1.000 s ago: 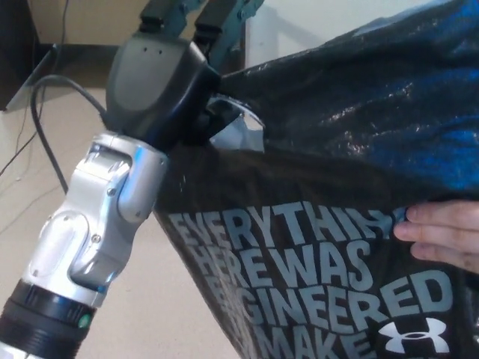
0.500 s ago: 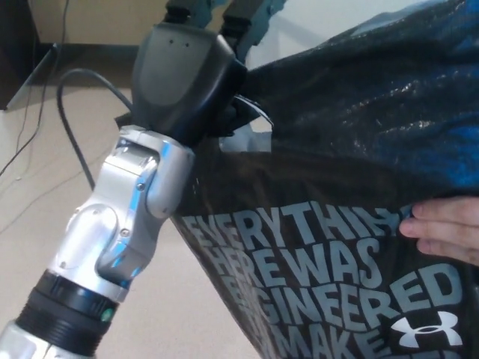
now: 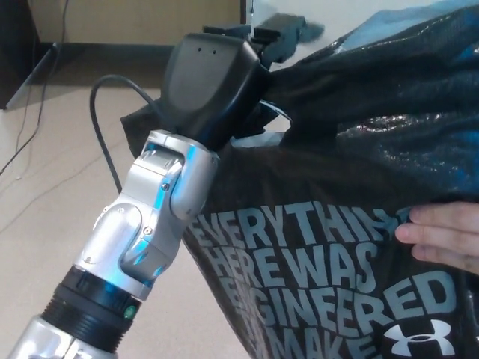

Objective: A person is holding a plastic bag and the robot extends its left hand to grab the bag by hooking its thumb into the holes at the top and brings its hand down by its side. Then it extends its arm again to hand the plastic bag back to the person.

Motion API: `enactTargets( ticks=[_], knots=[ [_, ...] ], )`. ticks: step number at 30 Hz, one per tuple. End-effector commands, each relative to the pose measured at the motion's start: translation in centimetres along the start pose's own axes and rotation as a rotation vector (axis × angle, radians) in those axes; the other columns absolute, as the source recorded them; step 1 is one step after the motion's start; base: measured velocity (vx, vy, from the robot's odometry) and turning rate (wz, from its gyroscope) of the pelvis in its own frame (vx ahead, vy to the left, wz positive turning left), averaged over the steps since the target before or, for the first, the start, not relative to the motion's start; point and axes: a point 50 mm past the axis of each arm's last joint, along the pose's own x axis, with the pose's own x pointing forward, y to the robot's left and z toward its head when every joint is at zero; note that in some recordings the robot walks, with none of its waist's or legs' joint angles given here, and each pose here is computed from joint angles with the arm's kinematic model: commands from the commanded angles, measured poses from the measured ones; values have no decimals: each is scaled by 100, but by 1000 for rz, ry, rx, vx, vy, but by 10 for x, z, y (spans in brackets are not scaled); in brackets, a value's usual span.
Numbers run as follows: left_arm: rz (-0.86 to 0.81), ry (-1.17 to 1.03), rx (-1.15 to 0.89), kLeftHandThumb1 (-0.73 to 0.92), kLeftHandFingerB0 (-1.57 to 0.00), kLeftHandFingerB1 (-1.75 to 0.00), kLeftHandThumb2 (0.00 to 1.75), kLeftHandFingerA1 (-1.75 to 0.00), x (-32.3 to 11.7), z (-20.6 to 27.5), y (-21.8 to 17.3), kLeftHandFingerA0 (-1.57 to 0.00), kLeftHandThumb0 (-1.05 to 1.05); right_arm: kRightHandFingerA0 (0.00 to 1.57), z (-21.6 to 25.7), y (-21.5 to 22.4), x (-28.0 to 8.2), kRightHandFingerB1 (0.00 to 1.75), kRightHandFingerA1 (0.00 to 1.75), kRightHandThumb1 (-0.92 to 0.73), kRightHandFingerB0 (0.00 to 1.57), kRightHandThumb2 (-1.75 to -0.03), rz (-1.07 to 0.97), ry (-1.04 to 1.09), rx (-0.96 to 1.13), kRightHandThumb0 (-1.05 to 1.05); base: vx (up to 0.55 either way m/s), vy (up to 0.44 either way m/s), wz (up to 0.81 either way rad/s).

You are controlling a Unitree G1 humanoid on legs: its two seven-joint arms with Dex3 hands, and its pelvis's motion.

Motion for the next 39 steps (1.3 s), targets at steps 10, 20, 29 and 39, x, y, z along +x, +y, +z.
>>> enactTargets(
  ticks=[10,20,29,39],
  knots=[
    [178,-10,-129,77,-62,-151,65,-175,-5,-7,13,-82,-10,29,-4,-4,-1,39,45,-61,16,-80,2,21,-24,-53,0,0,0],
    [226,14,-105,73,-69,-148,76,-175,-26,-29,25,-87,-10,40,-3,-4,-1,29,37,-74,21,-62,6,15,-15,-47,0,0,0],
    [265,42,-41,75,-71,-139,71,-174,-49,-67,55,-84,-7,36,-3,-5,0,40,49,-61,15,-83,-2,19,-17,-55,0,0,0],
    [282,101,22,68,-73,-139,85,-173,-83,-96,71,-84,-7,46,-1,-5,0,30,40,-74,21,-62,-3,7,-35,-46,0,0,0]
  ],
)
